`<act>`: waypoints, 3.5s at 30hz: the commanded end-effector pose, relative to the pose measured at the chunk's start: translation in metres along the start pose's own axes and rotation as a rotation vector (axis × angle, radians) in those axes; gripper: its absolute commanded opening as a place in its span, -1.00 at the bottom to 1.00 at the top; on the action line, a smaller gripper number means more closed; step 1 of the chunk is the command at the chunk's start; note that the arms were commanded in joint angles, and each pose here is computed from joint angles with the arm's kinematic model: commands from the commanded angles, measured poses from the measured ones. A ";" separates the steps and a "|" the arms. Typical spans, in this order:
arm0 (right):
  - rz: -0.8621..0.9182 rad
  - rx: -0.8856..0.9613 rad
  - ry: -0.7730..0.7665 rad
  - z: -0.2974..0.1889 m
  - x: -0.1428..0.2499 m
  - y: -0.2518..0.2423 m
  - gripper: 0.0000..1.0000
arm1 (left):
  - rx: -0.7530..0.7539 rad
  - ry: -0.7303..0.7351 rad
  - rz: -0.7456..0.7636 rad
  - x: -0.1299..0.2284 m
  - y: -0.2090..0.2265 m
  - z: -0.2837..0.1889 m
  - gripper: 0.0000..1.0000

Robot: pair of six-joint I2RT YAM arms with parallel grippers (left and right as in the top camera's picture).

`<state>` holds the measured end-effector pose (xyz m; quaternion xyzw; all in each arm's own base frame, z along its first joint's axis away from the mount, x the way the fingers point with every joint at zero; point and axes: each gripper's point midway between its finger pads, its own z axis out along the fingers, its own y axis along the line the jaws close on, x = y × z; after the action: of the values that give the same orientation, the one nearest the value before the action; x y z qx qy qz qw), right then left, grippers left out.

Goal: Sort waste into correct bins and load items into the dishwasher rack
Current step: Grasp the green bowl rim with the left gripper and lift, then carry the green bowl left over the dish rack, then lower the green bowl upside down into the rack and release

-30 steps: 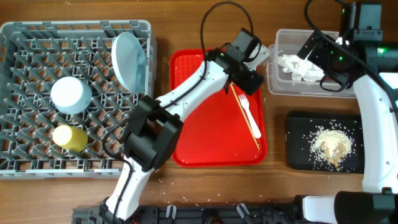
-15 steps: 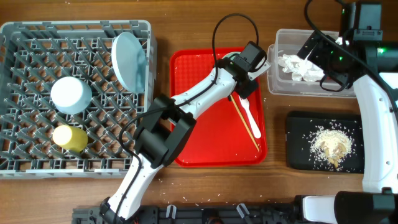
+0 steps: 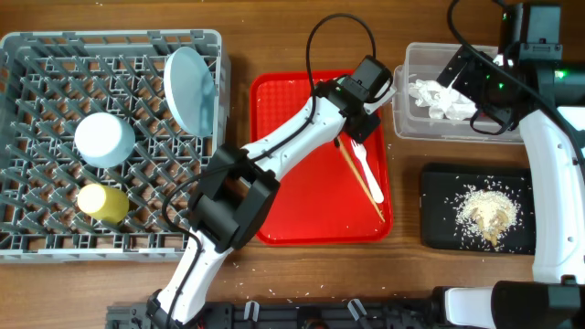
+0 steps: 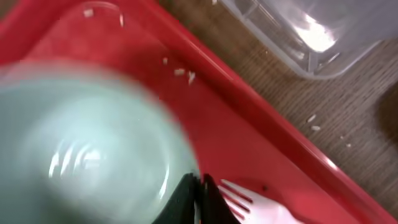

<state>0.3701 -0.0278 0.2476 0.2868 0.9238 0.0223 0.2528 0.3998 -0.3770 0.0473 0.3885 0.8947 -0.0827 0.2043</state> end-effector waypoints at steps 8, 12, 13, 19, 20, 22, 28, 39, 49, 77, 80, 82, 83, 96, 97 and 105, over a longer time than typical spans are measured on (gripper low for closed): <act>0.008 0.008 -0.006 0.001 -0.002 -0.001 0.99 | 0.036 0.007 -0.013 0.000 -0.005 -0.012 -0.31; 0.008 0.008 -0.006 0.001 -0.002 -0.001 0.99 | 0.035 -0.001 -0.028 -0.002 -0.005 -0.015 -0.92; 0.008 0.008 -0.006 0.001 -0.002 -0.001 0.99 | 0.035 -0.006 -0.048 -0.003 -0.005 -0.018 -0.92; 0.008 0.008 -0.006 0.001 -0.002 -0.001 0.99 | 0.040 -0.161 -0.237 -0.040 0.000 -0.094 -0.92; 0.008 0.008 -0.006 0.001 -0.002 -0.001 0.99 | 0.040 -0.191 -0.264 -0.045 0.003 -0.111 -0.92; 0.008 0.008 -0.006 0.001 -0.002 -0.001 1.00 | 0.038 -0.243 -0.331 -0.051 0.015 -0.143 -0.92; 0.008 0.008 -0.006 0.001 -0.002 -0.001 0.99 | 0.264 -0.255 -0.524 -0.037 0.041 -0.208 -0.92; 0.008 0.008 -0.006 0.001 -0.002 -0.001 0.99 | 0.613 -0.290 -0.780 -0.010 0.107 -0.270 -0.92; 0.008 0.008 -0.006 0.001 -0.002 -0.001 1.00 | 0.478 -0.528 -0.780 0.016 0.136 -0.380 -0.92; 0.008 0.008 -0.006 0.001 -0.002 -0.001 1.00 | 0.256 -0.759 -1.253 0.167 0.292 -0.456 -0.92; 0.008 0.008 -0.006 0.001 -0.002 -0.001 1.00 | 0.406 -0.815 -1.222 0.167 0.312 -0.453 -0.92; 0.008 0.008 -0.006 0.001 -0.002 -0.001 0.99 | 0.510 -0.840 -1.185 0.165 0.326 -0.445 -0.92; 0.008 0.008 -0.006 0.001 -0.002 -0.001 0.99 | 0.522 -0.835 -1.194 0.168 0.334 -0.437 -0.92; 0.008 0.008 -0.006 0.001 -0.002 -0.001 1.00 | 0.639 -0.715 -1.385 0.217 0.412 -0.304 -0.92; 0.008 0.008 -0.006 0.001 -0.002 -0.001 1.00 | 0.647 -0.707 -1.391 0.219 0.416 -0.294 -0.92; 0.008 0.008 -0.006 0.001 -0.002 -0.001 0.99 | 0.679 -0.682 -1.323 0.201 0.416 -0.256 -0.92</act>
<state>0.3701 -0.0278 0.2476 0.2868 0.9238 0.0223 0.2528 0.4962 0.1362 0.1974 -0.2491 0.7545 -0.5535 0.2497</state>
